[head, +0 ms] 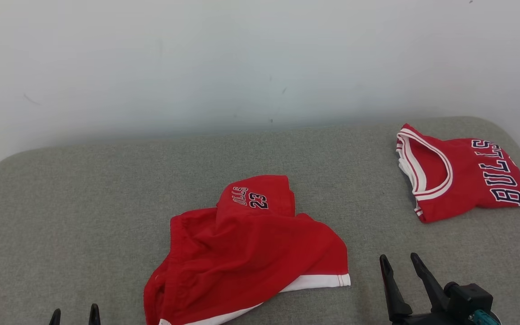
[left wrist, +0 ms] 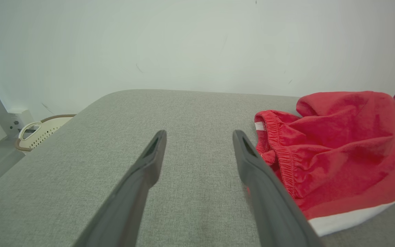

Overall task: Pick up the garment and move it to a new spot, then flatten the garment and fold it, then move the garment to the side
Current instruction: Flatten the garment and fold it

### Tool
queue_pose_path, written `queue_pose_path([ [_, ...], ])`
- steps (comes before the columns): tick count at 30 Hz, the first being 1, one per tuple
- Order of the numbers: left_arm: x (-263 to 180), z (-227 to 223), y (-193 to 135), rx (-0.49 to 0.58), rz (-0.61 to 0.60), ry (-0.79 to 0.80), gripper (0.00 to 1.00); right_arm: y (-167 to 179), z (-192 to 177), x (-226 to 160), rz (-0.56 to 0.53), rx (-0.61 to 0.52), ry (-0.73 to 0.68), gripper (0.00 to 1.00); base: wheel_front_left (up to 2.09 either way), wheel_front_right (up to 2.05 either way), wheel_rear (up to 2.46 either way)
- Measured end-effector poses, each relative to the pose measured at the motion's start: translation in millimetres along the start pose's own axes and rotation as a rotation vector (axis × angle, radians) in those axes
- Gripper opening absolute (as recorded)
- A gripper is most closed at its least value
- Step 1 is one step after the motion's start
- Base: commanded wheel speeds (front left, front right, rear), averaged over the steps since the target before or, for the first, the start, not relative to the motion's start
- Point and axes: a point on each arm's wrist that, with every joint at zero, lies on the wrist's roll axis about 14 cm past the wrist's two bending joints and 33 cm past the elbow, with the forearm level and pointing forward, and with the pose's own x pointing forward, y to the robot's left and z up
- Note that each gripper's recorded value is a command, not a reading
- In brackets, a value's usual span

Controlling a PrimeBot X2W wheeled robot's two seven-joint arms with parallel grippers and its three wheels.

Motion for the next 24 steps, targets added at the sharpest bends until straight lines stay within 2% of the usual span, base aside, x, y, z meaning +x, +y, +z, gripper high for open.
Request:
queue_pose_path([
  [24,0.0,-0.1,0.2,-0.005,0.001,0.000,1.00,1.2,-2.3,0.7,0.005,0.002,0.009,1.00,0.00,0.00,0.00],
])
